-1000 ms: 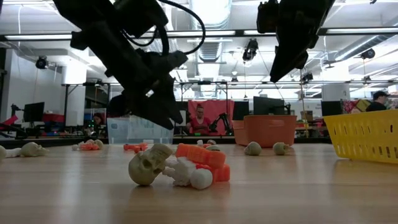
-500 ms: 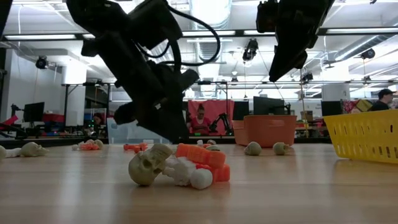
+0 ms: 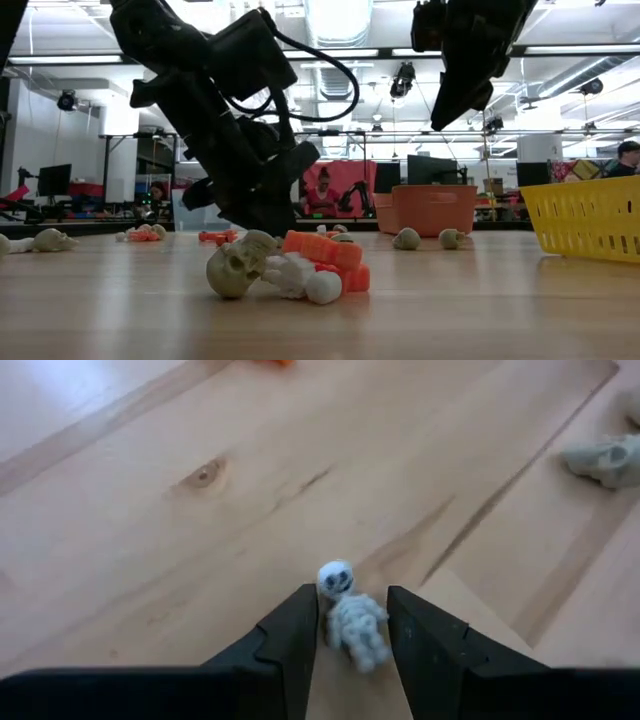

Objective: Sort Halloween decoration
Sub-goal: Put the white skeleton toy into the transparent bin

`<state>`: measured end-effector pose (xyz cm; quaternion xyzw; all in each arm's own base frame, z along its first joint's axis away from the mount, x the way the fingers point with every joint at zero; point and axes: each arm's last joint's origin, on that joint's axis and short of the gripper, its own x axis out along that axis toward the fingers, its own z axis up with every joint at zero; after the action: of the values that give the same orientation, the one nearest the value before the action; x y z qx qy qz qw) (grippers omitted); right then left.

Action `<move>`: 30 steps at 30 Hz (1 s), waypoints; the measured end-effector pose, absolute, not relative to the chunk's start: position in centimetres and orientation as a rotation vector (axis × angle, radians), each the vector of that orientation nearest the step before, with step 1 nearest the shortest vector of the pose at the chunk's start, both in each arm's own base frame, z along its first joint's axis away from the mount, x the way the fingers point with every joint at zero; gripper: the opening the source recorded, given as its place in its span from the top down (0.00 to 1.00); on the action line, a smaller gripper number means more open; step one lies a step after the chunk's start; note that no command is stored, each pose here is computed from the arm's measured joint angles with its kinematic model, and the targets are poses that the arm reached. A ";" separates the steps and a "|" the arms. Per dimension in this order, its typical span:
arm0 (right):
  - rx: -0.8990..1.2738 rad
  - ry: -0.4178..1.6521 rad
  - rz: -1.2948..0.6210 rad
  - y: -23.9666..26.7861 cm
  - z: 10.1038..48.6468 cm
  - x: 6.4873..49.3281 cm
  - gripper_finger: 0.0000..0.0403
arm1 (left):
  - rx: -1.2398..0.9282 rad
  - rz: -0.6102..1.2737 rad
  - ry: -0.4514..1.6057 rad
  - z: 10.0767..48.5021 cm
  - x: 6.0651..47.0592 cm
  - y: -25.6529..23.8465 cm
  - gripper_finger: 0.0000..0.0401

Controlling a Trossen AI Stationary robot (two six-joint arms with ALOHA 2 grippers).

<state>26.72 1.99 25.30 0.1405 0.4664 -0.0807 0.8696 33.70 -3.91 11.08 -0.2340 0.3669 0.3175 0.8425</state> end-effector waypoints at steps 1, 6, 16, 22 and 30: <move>0.294 0.974 -0.169 2.0 25.3 26.7 0.76 | -0.484 0.671 0.777 11.0 33.7 -3.9 0.73; 0.294 0.973 -0.169 2.0 25.3 26.7 0.77 | -0.457 0.669 0.788 10.7 33.8 -3.9 0.74; 0.292 0.964 -0.166 2.0 25.4 26.8 0.78 | -0.430 0.635 0.806 11.0 33.6 -4.1 0.98; 0.286 0.964 -0.162 2.0 25.4 26.8 0.77 | -0.423 0.506 0.840 12.8 33.2 -4.3 0.99; 0.287 0.956 -0.160 2.0 25.4 26.9 0.79 | -0.363 0.365 0.791 18.4 31.7 -3.4 1.00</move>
<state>26.89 2.00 25.41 0.1374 0.4579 -0.0766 0.8750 31.72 -3.37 18.41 -0.1748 0.3812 0.1758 0.8906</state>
